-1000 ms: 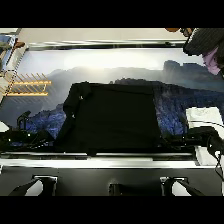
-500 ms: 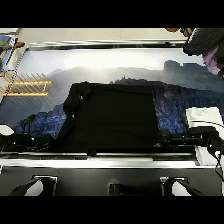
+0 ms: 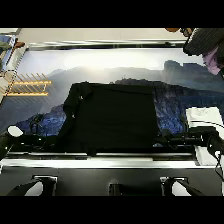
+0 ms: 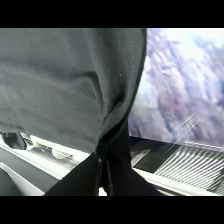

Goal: Fold the clothes and pants, and hang the long-sleeved shirts on hangers.

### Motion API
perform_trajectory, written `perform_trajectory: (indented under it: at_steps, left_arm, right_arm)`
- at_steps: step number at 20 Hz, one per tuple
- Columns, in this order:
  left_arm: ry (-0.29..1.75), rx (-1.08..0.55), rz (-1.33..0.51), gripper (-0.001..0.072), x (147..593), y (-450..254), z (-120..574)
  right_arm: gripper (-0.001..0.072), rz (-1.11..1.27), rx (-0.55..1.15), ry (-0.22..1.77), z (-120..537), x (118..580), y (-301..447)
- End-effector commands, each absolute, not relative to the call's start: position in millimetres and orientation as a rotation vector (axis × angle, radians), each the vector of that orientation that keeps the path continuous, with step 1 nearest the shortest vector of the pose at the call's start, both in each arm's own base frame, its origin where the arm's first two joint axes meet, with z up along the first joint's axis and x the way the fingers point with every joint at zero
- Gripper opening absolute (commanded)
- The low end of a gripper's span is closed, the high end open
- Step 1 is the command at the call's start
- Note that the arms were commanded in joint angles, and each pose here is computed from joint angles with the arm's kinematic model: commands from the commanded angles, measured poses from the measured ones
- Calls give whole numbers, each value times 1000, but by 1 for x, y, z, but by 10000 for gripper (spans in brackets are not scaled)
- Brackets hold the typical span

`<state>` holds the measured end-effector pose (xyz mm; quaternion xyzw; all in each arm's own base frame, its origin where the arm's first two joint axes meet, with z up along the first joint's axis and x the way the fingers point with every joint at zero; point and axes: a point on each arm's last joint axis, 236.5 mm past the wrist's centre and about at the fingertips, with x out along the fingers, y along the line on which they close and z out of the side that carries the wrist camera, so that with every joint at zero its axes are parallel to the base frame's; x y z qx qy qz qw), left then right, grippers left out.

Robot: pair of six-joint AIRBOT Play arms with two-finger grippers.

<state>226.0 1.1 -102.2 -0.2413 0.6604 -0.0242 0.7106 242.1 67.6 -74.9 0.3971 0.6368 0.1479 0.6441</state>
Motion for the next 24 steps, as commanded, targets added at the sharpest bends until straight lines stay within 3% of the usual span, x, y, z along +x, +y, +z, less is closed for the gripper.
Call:
perform_trajectory:
  at_steps: [1,2,4,5,10,16,20,24]
  left_arm:
    - [1481,-511,-63,408,228,-4,-111]
    - [1489,-510,-68,348,227,-6,-113]
    - [1489,-524,-65,46,229,-9,-111]
    - [1472,-546,-70,20,234,-12,-108]
    - [1240,-634,-120,19,304,-16,-44]
    - [666,-478,-176,19,408,11,197]
    - [263,-330,-201,19,384,4,393]
    - [-28,-223,-139,19,297,-8,516]
  right_arm:
    - [29,349,919,1449,-72,242,71]
    - [29,352,921,1448,-71,242,71]
    - [29,365,934,1450,-68,242,74]
    - [28,383,942,1437,-64,243,77]
    - [28,478,947,1121,3,299,80]
    - [27,560,664,622,213,376,53]
    - [27,597,415,282,397,355,62]
    - [27,592,183,-2,527,261,101]
